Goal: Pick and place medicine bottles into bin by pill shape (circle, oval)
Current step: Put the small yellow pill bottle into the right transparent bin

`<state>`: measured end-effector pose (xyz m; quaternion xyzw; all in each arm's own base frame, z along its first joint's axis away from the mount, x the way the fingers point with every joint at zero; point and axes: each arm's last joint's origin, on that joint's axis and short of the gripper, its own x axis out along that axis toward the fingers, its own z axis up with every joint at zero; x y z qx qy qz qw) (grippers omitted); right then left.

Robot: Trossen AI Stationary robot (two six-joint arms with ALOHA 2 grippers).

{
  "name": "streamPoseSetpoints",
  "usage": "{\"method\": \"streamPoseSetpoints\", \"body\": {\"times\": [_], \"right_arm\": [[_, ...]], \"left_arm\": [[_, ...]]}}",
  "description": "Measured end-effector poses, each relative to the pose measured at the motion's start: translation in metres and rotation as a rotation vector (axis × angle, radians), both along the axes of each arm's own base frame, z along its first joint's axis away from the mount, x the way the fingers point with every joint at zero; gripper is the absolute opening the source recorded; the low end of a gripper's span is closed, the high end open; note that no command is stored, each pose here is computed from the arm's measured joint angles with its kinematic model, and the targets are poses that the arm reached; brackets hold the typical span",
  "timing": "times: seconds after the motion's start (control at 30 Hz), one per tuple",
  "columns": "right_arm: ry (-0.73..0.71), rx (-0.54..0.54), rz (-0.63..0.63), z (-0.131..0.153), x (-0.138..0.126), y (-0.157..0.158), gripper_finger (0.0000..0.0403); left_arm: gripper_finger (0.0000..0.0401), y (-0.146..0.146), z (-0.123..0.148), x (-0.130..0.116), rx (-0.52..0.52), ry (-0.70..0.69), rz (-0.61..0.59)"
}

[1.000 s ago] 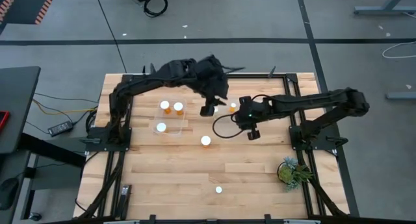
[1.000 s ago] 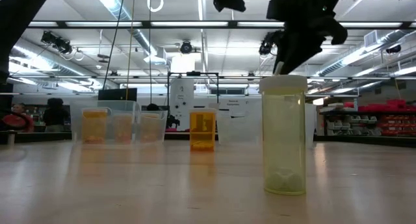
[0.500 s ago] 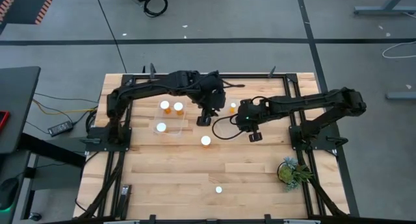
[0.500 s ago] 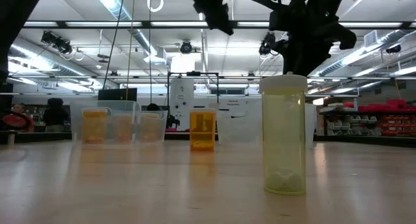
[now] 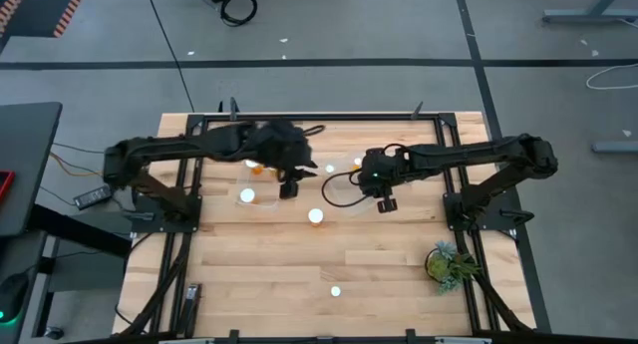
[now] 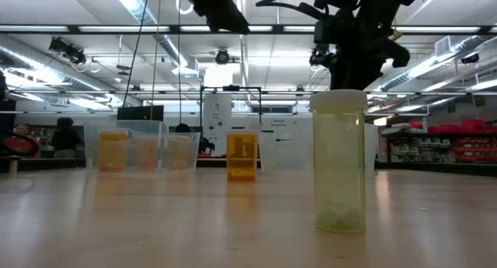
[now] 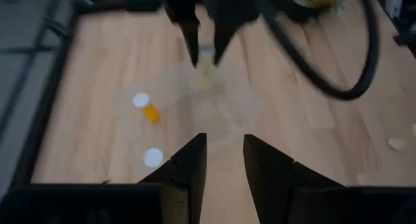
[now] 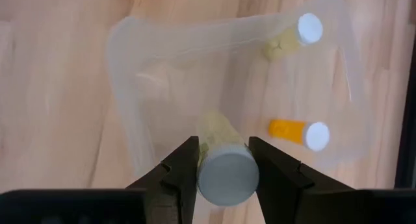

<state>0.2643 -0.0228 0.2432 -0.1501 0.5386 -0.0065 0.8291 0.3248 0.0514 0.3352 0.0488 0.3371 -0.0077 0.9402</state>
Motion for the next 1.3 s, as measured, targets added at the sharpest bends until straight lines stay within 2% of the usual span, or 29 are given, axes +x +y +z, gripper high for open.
{"method": "streamPoseSetpoints", "body": {"times": [0.17,0.43,0.77,1.03,1.3], "right_arm": [[0.032,0.006,-0.026,-0.009,0.010,-0.008,0.0136],[0.151,0.039,-0.017,-0.019,0.044,-0.017,0.0136],[0.254,0.103,-0.031,-0.036,0.050,-0.019,0.0136],[0.287,0.154,-0.069,-0.045,0.045,-0.018,0.0136],[0.280,0.162,-0.089,-0.046,0.045,-0.018,0.0137]], "left_arm": [[0.0109,-0.009,-0.007,-0.030,0.043,-0.108,0.062],[0.0109,-0.020,-0.021,-0.075,0.061,-0.261,0.137],[0.0109,-0.032,-0.041,-0.124,0.045,-0.396,0.197],[0.0109,-0.039,-0.056,-0.140,0.029,-0.411,0.244],[0.0109,-0.042,-0.062,-0.142,0.007,-0.398,0.259]]}}
